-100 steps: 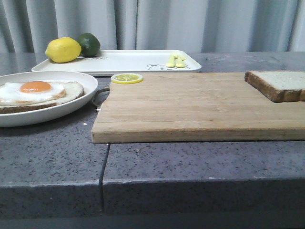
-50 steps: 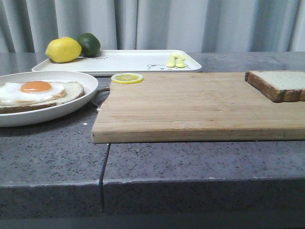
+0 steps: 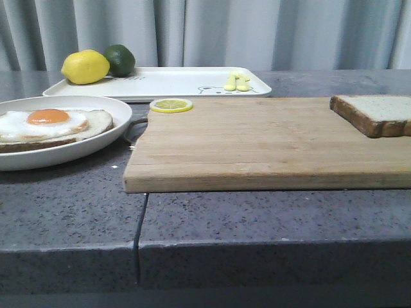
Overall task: Place bread and move sandwich to tray
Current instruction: 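Grasp the bread slice edge with the right gripper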
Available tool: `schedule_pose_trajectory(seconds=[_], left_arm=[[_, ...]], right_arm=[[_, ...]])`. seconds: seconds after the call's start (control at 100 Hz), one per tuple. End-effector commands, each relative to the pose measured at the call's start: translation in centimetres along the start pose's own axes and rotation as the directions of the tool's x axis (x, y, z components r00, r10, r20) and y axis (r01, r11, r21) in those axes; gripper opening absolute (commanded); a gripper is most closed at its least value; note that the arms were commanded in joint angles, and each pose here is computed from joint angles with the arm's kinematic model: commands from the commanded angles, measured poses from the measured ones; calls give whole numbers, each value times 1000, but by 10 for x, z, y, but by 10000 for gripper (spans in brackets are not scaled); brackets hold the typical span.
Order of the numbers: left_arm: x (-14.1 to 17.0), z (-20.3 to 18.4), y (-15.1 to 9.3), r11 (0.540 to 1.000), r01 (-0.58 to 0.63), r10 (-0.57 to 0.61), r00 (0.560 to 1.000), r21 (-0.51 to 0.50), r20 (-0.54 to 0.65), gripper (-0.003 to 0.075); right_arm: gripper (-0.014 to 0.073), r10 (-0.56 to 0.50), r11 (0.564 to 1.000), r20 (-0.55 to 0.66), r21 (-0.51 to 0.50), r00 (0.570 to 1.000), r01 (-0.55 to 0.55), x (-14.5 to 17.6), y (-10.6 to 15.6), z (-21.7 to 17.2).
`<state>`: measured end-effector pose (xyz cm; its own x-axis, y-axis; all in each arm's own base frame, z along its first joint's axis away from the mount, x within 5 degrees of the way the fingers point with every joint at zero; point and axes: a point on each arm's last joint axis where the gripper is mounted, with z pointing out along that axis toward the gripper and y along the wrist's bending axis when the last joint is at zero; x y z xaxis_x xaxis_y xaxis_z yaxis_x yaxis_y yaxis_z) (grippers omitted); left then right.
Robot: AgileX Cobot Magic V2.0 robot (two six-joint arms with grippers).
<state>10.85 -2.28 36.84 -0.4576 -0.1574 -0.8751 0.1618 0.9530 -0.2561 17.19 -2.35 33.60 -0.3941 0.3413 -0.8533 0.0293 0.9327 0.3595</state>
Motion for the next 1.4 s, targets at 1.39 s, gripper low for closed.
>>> schedule_pose_trajectory(seconds=[1.39], left_arm=[[-13, -4, -3, 1000, 23, -24, 996, 18, 81, 484]], right_arm=[[417, 465, 878, -144, -46, 873, -476, 51, -74, 91]])
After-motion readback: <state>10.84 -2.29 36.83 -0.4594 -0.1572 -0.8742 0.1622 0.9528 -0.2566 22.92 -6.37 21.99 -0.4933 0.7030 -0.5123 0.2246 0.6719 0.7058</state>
